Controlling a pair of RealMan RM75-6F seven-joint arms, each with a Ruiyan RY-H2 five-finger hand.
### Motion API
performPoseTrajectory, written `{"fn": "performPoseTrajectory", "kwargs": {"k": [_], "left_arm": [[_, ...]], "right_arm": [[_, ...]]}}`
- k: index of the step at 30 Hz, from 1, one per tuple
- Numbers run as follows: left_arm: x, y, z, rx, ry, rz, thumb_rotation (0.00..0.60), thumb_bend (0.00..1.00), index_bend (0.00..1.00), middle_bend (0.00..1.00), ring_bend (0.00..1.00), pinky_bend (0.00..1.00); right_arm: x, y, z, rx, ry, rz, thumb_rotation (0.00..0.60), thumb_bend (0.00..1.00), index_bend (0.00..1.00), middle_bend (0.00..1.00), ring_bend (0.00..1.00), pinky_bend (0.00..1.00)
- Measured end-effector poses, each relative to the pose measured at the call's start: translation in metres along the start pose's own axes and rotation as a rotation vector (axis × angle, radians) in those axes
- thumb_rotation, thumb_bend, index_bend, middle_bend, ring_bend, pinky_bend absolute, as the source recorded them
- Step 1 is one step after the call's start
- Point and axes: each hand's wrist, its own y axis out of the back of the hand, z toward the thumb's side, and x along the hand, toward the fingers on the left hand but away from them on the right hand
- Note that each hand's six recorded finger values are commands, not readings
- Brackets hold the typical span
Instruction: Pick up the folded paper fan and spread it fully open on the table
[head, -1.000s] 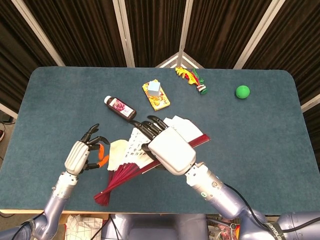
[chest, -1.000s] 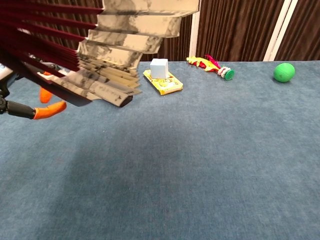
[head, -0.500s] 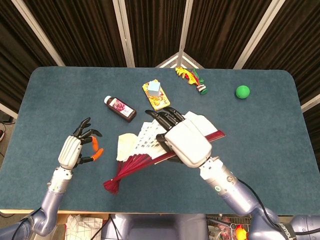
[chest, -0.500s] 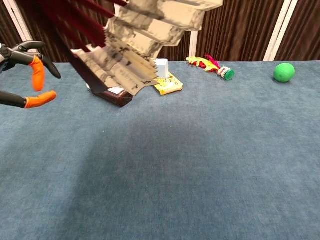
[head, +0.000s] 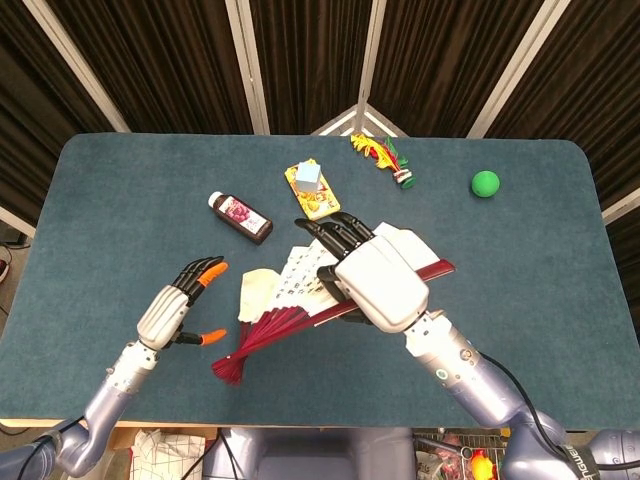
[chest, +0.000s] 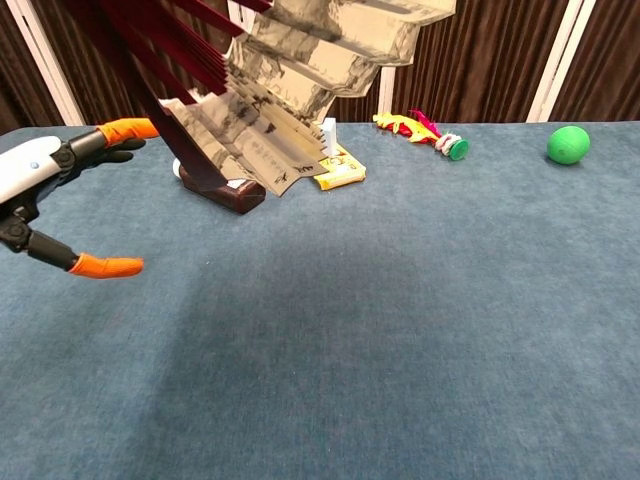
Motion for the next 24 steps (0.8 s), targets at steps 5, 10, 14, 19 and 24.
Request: {"fn": "performPoseTrajectory", "kwargs": {"k": [5,10,14,19,24], "left_arm": [[0.009,0.001,0.013,-0.061,-0.029,0.068,0.600,0.11,0.08,0.01,0.00,0.03],[0.020,-0.006,0.025,-0.083,-0.051,0.092,0.600,0.16,0.21,0.05,0.00,0.03],[0.028,-0.015,0.033,-0.084,-0.062,0.094,0.600,0.23,0.30,0.09,0.00,0.04],[0.037,-0.029,0.040,-0.067,-0.067,0.087,0.600,0.26,0.39,0.13,0.00,0.04],[0.043,-0.038,0.044,-0.060,-0.072,0.096,0.600,0.33,0.49,0.22,0.00,0.09]], "right_arm": [[0.000,-0.002,0.001,0.005,0.004,0.007,0.600,0.40,0.84,0.15,0.22,0.16],[0.000,-0.003,0.003,0.006,0.007,0.006,0.600,0.40,0.84,0.15,0.22,0.16],[0.000,-0.003,0.006,0.005,0.015,0.006,0.600,0.40,0.84,0.15,0.22,0.16],[0.001,-0.001,0.008,0.008,0.020,0.006,0.600,0.40,0.84,0.15,0.22,0.16],[0.003,0.002,0.008,0.005,0.019,0.002,0.600,0.41,0.84,0.15,0.22,0.16]]}}
